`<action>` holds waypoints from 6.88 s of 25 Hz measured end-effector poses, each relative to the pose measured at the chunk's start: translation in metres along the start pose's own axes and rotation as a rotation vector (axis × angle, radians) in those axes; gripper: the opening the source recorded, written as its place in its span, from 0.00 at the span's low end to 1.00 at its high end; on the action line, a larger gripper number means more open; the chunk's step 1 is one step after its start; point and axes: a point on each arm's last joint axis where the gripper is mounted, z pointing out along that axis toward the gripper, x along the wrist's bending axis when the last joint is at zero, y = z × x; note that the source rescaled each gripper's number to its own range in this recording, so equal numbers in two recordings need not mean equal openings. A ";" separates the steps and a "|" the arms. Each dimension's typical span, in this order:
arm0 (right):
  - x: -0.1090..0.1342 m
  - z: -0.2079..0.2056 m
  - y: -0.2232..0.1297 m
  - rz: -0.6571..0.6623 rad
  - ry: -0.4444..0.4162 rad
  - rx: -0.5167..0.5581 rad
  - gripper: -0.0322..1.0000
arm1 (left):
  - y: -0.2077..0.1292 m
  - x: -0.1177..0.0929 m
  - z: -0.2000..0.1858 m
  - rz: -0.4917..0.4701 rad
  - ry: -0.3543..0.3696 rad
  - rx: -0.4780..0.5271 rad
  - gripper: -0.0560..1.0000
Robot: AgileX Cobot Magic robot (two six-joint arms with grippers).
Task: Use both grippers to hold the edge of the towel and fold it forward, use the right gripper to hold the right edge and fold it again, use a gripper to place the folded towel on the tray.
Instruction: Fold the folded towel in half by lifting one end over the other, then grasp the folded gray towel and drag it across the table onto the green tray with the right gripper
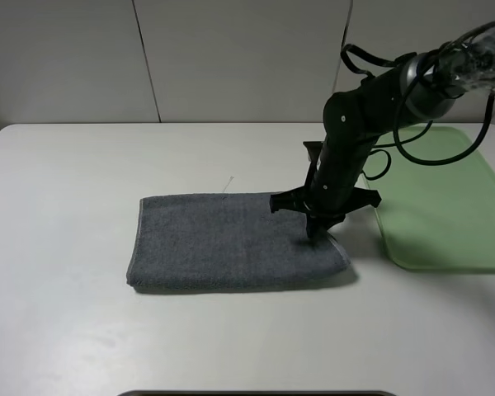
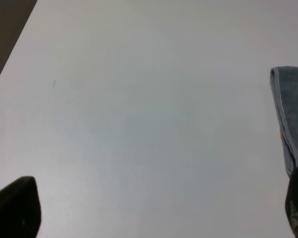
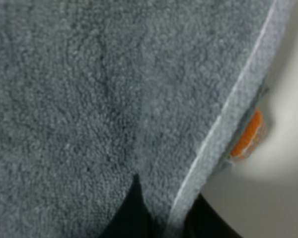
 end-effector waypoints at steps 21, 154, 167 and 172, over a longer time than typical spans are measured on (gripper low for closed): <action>-0.007 -0.087 0.069 -0.277 -0.335 -0.150 0.09 | 0.000 0.000 0.000 0.000 -0.001 0.000 1.00; 0.028 0.013 0.067 -0.563 -0.086 -0.022 0.19 | 0.000 0.000 0.000 0.000 0.000 0.003 1.00; -0.001 -0.024 0.081 -0.554 -0.219 -0.093 0.19 | 0.000 0.000 0.000 0.000 0.000 0.003 1.00; -0.034 -0.041 0.090 -0.477 -0.233 -0.119 0.19 | 0.000 0.000 0.000 0.000 0.000 0.003 1.00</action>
